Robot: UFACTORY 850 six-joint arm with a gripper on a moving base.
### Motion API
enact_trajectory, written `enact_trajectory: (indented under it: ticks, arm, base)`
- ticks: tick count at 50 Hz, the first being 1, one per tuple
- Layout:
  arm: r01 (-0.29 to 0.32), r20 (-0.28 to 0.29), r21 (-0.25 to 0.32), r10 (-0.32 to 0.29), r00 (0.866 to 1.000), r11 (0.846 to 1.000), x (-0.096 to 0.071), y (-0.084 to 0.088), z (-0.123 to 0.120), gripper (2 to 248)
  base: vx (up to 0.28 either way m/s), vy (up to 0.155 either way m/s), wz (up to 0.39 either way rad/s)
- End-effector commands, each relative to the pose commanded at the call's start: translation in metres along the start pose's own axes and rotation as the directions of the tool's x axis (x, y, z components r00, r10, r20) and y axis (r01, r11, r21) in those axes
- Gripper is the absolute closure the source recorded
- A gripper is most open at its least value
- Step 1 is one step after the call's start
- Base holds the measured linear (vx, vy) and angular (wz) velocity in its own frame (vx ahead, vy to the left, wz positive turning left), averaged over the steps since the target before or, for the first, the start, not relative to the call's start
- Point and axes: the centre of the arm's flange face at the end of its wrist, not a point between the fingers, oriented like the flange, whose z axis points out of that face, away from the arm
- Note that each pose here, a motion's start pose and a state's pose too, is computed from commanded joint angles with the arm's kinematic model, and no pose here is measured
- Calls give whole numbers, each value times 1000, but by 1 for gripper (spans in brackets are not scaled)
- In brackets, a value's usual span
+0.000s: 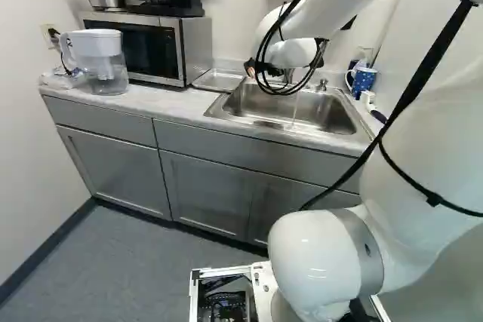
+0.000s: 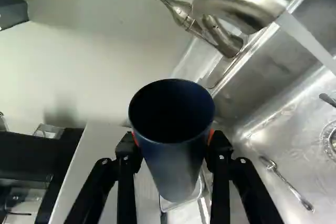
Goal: Rinse the cup and place it in the tray
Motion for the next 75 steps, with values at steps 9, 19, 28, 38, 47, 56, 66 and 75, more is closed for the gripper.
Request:
enact_trajectory:
  ticks: [9,19,28,38,47,56,66,75]
  arm:
    - [94,0,0,-94,996,996,0,0,0,124]
    - [198,0,0,-198,980,980,0,0,0,124]
    - [290,0,0,-290,957,957,0,0,0,124]
    - [389,0,0,-389,921,921,0,0,0,124]
    - [474,0,0,-474,881,881,0,0,0,124]
    - [555,0,0,-555,832,832,0,0,0,124]
    - [639,0,0,-639,769,769,0,0,0,124]
    - [709,0,0,-709,705,705,0,0,0,124]
  base:
    - [0,0,0]
    - [0,0,0]
    - [0,0,0]
    - [0,0,0]
    - [0,0,0]
    - [0,0,0]
    - [0,0,0]
    - [0,0,0]
